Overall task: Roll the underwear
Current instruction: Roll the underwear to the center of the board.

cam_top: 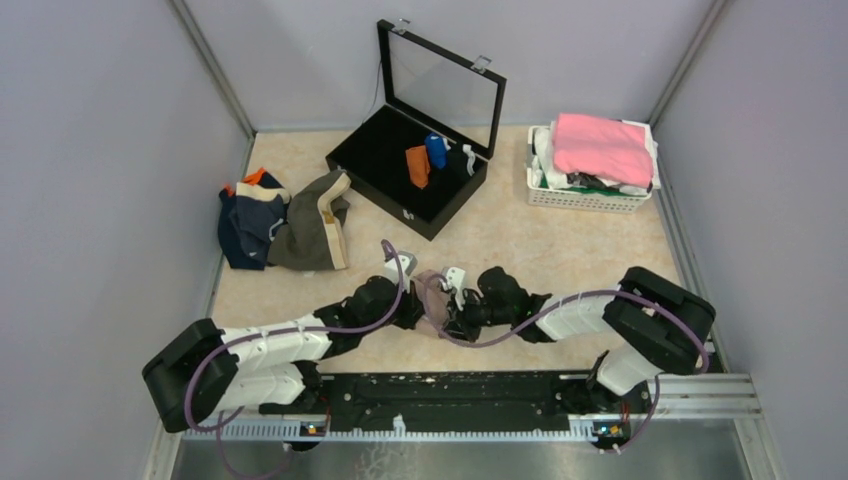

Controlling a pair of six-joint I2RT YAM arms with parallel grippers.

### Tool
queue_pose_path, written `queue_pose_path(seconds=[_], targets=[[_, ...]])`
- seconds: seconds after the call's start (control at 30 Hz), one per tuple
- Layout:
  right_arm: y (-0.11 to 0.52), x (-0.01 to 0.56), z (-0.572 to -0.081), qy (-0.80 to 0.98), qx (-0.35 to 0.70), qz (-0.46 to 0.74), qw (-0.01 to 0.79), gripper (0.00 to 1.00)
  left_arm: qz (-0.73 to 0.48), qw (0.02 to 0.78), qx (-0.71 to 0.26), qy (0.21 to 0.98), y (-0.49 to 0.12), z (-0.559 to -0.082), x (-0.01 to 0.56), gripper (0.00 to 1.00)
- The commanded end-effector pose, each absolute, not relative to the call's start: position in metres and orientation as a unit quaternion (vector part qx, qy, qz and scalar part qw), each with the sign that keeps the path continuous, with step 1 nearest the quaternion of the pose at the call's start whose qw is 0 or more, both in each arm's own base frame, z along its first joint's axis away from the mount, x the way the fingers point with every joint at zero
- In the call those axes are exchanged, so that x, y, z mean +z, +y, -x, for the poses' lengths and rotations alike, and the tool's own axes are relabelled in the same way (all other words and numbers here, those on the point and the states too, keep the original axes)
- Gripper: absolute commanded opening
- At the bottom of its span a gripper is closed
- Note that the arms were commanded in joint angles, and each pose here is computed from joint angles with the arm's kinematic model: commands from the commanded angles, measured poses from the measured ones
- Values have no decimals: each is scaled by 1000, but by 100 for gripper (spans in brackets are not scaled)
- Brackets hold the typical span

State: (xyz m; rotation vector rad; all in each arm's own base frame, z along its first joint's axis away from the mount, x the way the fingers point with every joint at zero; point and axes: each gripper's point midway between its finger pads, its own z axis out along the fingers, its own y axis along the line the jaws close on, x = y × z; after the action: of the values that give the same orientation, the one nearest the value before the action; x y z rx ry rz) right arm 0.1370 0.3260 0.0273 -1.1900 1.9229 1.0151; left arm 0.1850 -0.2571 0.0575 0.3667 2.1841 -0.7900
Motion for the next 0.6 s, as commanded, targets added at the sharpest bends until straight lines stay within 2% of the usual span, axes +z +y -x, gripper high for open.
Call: queue_pose_path(seconds=[0.0,0.57], targets=[[331,32,-130,750,435,437,241,3,-139,397,-308,853,-255,-189,57,0],[333,45,-156,807,496,307,89,0,-131,439,-324,827,-249,-192,91,0]])
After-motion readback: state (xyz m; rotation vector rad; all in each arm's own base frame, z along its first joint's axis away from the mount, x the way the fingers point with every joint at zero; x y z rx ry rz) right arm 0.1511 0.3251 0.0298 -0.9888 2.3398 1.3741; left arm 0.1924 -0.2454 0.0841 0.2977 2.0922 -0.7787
